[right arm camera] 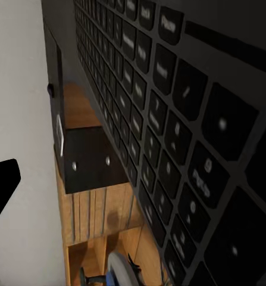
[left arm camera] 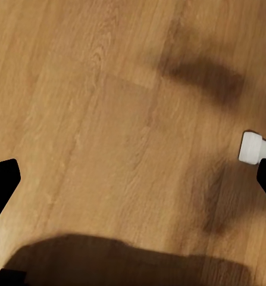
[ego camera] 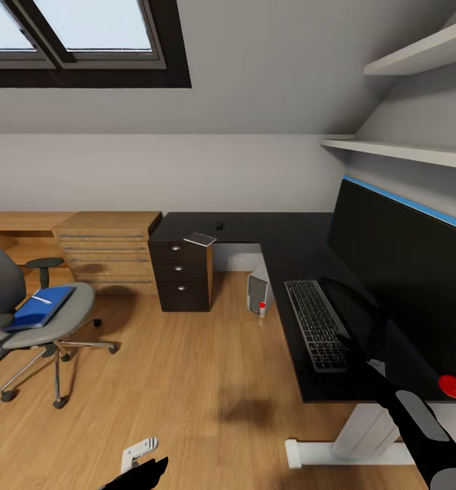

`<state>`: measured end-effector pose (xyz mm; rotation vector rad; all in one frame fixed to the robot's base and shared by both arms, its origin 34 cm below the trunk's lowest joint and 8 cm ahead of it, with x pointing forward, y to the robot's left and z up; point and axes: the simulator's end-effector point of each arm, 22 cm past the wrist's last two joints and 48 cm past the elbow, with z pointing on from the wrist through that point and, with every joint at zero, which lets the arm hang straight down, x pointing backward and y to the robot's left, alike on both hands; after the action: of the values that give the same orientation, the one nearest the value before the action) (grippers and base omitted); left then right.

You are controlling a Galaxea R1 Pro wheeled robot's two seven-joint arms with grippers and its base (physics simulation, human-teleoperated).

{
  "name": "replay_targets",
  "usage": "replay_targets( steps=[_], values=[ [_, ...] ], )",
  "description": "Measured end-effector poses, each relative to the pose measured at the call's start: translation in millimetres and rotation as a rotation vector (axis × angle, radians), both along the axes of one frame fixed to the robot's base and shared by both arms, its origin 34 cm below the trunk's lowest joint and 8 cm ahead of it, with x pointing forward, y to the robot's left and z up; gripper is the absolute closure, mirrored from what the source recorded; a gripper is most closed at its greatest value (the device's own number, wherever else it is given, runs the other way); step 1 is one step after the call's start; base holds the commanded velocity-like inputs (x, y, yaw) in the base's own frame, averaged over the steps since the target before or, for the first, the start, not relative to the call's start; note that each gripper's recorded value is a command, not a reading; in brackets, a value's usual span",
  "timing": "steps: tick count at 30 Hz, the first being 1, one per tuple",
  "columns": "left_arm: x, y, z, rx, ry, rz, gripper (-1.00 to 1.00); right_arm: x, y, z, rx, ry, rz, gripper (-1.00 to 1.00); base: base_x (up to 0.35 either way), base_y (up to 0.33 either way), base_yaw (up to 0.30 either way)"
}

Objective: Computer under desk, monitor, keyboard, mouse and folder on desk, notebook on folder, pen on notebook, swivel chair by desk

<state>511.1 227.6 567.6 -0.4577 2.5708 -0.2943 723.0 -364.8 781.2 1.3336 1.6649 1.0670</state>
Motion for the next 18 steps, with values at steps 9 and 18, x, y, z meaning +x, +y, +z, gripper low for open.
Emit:
replay_targets(
  steps=[9, 18],
  values=[
    [0.3, -0.2, 1.7, -0.001, -0.002, 0.0, -1.0, 0.0, -0.1, 1.7, 0.0, 0.0, 0.0, -1.0, 0.0, 0.0, 0.0],
    [-0.1, 0.0, 15.4, 0.0, -0.001, 0.0, -1.0, -0.3, -0.1, 15.4, 0.0, 0.0, 0.0, -1.0, 0.0, 0.0, 0.0]
  ],
)
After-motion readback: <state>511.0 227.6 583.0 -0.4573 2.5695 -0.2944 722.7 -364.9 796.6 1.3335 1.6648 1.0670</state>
